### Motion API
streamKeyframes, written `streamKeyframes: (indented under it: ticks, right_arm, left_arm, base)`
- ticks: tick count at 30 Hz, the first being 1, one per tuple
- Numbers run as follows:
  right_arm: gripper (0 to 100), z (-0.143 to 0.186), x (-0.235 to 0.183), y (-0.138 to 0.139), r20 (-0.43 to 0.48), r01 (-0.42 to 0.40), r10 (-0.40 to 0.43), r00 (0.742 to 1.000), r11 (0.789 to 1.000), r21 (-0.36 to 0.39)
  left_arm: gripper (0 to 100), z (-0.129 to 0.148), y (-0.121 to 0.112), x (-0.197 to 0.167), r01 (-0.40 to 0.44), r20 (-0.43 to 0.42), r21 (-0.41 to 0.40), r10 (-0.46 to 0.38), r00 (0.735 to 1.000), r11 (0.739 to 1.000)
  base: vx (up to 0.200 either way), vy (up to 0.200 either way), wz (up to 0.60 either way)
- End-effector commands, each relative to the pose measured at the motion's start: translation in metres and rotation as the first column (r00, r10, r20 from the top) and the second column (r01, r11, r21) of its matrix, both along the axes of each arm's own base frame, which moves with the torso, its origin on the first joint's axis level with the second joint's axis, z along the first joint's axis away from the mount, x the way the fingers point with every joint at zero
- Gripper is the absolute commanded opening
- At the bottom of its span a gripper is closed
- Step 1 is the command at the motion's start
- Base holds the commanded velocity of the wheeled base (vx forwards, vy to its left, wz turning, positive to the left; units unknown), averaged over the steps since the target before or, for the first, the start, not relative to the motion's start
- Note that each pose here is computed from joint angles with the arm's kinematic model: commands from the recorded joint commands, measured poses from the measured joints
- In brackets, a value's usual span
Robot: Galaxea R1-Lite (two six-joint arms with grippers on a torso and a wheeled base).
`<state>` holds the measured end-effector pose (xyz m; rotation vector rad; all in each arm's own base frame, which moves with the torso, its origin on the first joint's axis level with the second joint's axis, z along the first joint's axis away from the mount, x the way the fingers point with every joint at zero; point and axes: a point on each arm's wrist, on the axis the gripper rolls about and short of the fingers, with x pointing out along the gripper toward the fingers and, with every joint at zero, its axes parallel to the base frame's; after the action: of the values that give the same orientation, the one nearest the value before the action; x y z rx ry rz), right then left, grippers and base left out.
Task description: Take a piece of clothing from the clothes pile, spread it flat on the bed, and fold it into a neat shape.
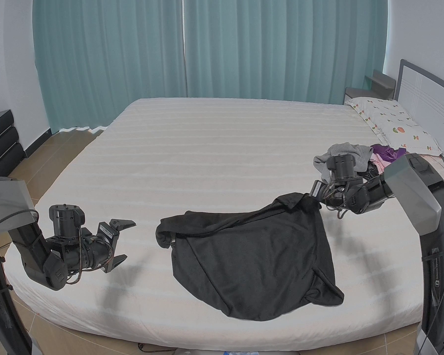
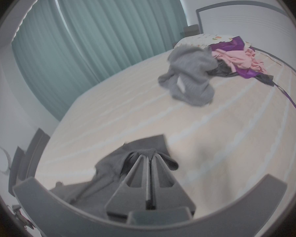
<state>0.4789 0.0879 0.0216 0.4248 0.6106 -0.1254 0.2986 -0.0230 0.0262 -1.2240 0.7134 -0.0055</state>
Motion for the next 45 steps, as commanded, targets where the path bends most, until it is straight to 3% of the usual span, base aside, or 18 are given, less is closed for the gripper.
streamKeyframes:
  ticks: [1, 7, 8, 15, 21, 24, 27, 29, 33, 45]
  right_arm:
    - [0, 0.000, 0.001, -0.051, 0.038, 0.058, -0.059, 0.998, 0.997, 0.044]
    - [0, -0.020, 0.003, -0.067, 0.043, 0.041, -0.044, 0.998, 0.996, 0.080]
    - [100, -0.023, 0.004, -0.067, 0.046, 0.038, -0.042, 0.998, 0.996, 0.082]
    - [100, -0.007, -0.010, -0.076, 0.084, 0.033, -0.041, 0.996, 0.996, 0.088]
    - [100, 0.005, -0.064, -0.081, 0.035, -0.114, 0.109, 0.993, 0.977, 0.183]
    - [100, 0.005, -0.074, -0.084, 0.054, -0.121, 0.112, 0.992, 0.975, 0.189]
    - [100, -0.002, -0.093, -0.083, 0.042, -0.142, 0.137, 0.990, 0.973, 0.184]
    - [100, -0.014, -0.119, -0.077, -0.012, -0.210, 0.213, 0.977, 0.968, 0.134]
    - [100, -0.031, -0.145, -0.076, -0.080, -0.249, 0.257, 0.963, 0.963, 0.101]
    - [100, -0.041, -0.199, -0.077, -0.078, -0.278, 0.292, 0.953, 0.948, 0.152]
  left_arm:
    - [100, -0.001, 0.000, 0.000, 0.002, -0.002, 0.000, -0.002, 1.000, 1.000]
    - [100, -0.001, -0.001, 0.000, 0.004, -0.002, 0.000, -0.004, 1.000, 1.000]
    - [100, -0.001, -0.001, 0.000, 0.004, -0.003, 0.000, -0.004, 1.000, 1.000]
    - [100, -0.001, -0.001, 0.000, 0.004, -0.003, 0.000, -0.004, 1.000, 1.000]
    - [100, -0.001, -0.001, 0.000, 0.007, -0.003, 0.000, -0.007, 1.000, 1.000]
    - [100, -0.001, -0.001, 0.000, 0.007, -0.003, 0.000, -0.007, 1.000, 1.000]
    - [100, -0.001, -0.001, 0.000, 0.007, -0.003, 0.000, -0.007, 1.000, 1.000]
    - [100, -0.001, -0.001, 0.000, 0.007, -0.003, 0.000, -0.007, 1.000, 1.000]
    - [100, -0.001, -0.002, -0.001, 0.009, -0.004, 0.001, -0.009, 1.000, 1.000]
    - [100, -0.003, -0.004, -0.001, 0.014, -0.010, 0.003, -0.014, 1.000, 1.000]
  base:
    - [0.000, 0.000, 0.00]
    - [0.000, 0.000, 0.00]
    - [0.000, 0.000, 0.00]
    - [0.000, 0.000, 0.00]
    - [0.000, 0.000, 0.00]
    - [0.000, 0.000, 0.00]
    - [0.000, 0.000, 0.00]
    - [0.000, 0.000, 0.00]
    - [0.000, 0.000, 0.00]
    - [0.000, 0.000, 0.00]
